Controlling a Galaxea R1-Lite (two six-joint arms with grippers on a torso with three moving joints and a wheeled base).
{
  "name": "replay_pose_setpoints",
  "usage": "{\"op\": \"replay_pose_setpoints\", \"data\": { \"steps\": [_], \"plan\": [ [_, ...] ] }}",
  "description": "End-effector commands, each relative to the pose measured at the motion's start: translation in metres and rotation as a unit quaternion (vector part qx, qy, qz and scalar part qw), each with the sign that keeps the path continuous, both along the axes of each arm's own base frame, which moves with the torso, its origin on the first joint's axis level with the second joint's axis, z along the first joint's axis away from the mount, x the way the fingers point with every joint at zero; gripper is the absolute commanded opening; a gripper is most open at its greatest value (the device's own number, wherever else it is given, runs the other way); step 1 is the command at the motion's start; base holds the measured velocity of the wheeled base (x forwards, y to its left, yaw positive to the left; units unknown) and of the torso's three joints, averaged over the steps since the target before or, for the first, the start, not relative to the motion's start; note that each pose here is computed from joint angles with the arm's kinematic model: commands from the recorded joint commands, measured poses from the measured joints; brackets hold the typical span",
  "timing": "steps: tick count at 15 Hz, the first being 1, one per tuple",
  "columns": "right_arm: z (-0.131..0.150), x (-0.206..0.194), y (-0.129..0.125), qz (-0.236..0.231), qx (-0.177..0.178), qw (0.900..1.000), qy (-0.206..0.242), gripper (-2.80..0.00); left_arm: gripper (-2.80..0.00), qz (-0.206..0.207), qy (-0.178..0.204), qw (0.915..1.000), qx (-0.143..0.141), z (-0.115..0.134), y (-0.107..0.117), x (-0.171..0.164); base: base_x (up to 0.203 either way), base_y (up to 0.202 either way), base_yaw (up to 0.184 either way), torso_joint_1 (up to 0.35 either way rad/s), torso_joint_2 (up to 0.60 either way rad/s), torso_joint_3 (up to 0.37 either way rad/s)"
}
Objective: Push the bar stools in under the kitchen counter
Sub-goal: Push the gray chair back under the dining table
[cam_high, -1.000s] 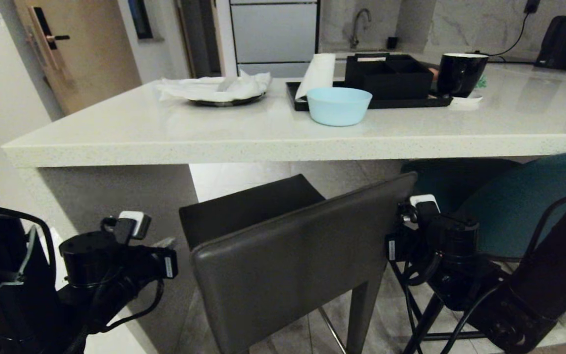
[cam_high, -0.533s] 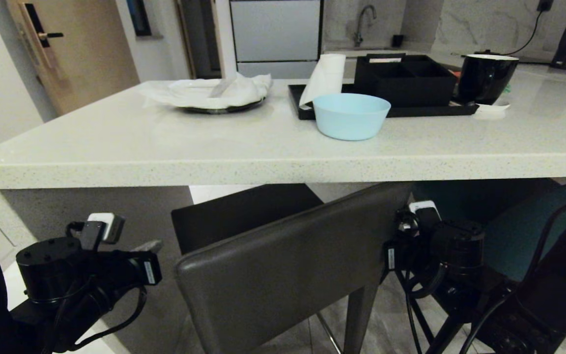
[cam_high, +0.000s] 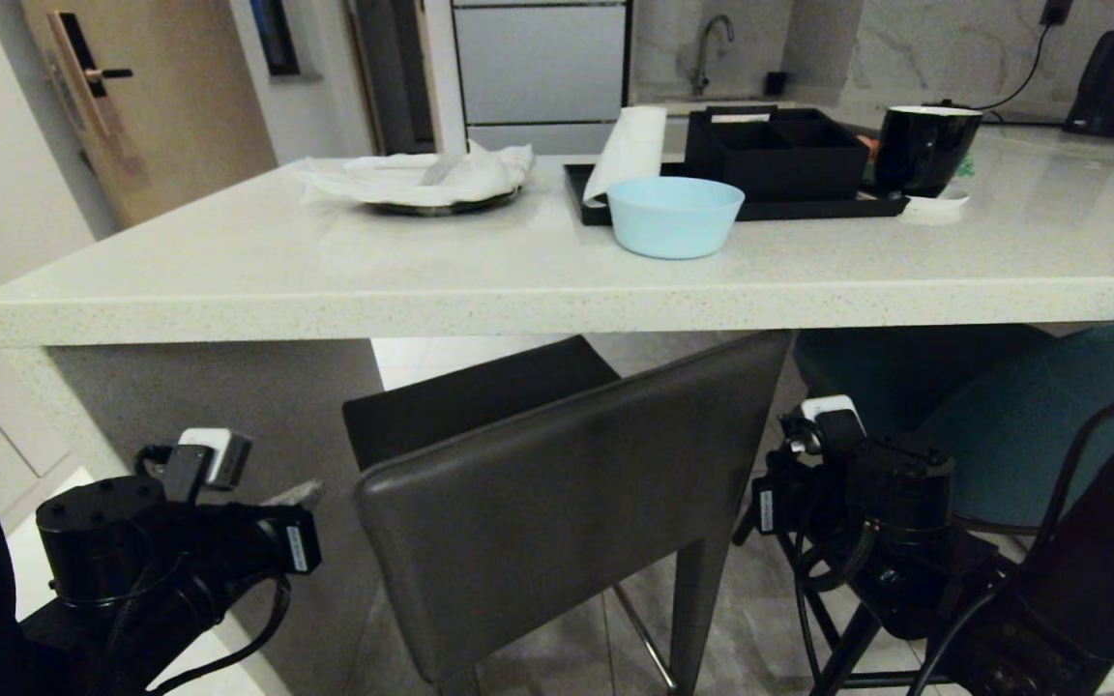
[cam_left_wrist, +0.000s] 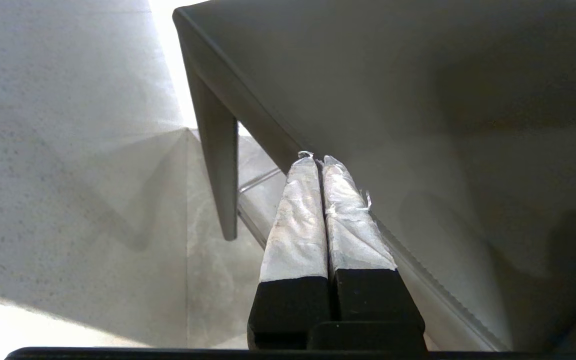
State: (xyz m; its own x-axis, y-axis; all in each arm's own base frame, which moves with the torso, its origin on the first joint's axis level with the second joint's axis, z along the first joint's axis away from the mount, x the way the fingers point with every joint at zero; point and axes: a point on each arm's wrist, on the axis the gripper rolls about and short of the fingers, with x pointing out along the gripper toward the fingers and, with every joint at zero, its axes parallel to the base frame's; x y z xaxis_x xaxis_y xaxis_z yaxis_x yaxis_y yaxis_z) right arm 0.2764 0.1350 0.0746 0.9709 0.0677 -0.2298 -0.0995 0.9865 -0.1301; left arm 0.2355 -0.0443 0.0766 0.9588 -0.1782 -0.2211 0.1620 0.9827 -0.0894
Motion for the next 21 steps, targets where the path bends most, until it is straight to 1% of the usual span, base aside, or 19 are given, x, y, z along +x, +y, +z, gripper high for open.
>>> {"op": "replay_pose_setpoints", "data": {
  "steps": [1,5,9,14,16,18,20,21],
  "plan": [
    [-0.001,0.000,0.000,-0.001,0.001,1.000,-0.002,-2.80,-2.80,-0.001,-0.005,1.0000,-0.001,0.001,-0.001,0.000,0.000,0.000,0.000,0.000,0.00,0.000],
    [-0.001,-0.001,0.000,-0.001,0.002,1.000,-0.004,-2.80,-2.80,-0.014,0.004,0.9999,0.000,0.001,-0.006,-0.014,0.000,0.000,0.000,0.000,0.00,0.000],
    [-0.003,-0.003,-0.001,0.000,0.000,1.000,-0.001,-2.80,-2.80,-0.014,0.000,0.9999,-0.001,0.003,-0.006,-0.013,-0.021,0.000,0.001,0.001,0.00,0.001],
    [-0.002,-0.002,-0.001,0.000,0.003,1.000,-0.003,-2.80,-2.80,-0.015,-0.001,0.9999,-0.001,0.003,-0.006,-0.012,-0.196,0.000,-0.001,0.002,0.00,0.000],
    [-0.003,-0.002,-0.001,0.000,0.002,1.000,-0.002,-2.80,-2.80,-0.021,-0.005,0.9998,-0.002,0.004,-0.010,-0.010,-0.172,0.000,-0.005,0.004,0.00,0.001],
    [-0.003,-0.002,0.000,0.000,0.002,1.000,-0.002,-2.80,-2.80,-0.040,-0.011,0.9991,-0.004,0.006,-0.018,-0.011,-0.039,0.000,0.001,-0.004,0.00,0.006],
    [-0.004,-0.001,0.000,0.000,0.002,1.000,-0.001,-2.80,-2.80,-0.084,-0.034,0.9959,-0.009,0.015,-0.041,-0.014,0.000,0.000,0.000,0.000,0.00,0.000],
    [-0.004,-0.001,0.000,0.000,0.002,1.000,-0.001,-2.80,-2.80,-0.104,-0.048,0.9933,-0.012,0.020,-0.057,-0.016,0.000,0.000,0.000,0.000,0.00,0.000]
  ]
}}
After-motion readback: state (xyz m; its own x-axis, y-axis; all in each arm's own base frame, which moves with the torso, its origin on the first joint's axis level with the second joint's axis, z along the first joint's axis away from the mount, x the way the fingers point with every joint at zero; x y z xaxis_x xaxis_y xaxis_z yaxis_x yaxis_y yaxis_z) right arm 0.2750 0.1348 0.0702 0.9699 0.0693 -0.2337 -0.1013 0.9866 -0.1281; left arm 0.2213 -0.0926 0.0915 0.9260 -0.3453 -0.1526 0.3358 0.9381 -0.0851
